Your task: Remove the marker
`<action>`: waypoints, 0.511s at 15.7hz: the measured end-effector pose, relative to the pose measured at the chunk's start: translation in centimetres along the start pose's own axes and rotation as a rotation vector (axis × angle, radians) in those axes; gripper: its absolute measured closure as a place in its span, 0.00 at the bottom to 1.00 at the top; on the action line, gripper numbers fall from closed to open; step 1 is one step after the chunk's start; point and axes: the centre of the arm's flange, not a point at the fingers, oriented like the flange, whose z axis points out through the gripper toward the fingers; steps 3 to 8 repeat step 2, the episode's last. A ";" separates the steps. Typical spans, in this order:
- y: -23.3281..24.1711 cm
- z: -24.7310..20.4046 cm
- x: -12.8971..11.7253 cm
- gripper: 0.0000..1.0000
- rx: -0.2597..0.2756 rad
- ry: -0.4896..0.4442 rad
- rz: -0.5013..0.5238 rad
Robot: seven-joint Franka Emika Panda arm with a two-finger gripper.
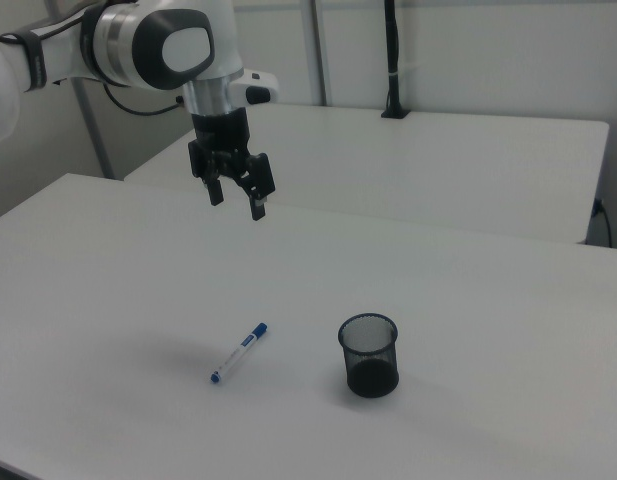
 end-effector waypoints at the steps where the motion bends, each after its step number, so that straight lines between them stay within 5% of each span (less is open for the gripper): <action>1: 0.3 -0.1 -0.1 0.00 0.000 0.000 0.005; 8: 0.6 -0.2 -0.1 0.00 0.000 0.001 0.011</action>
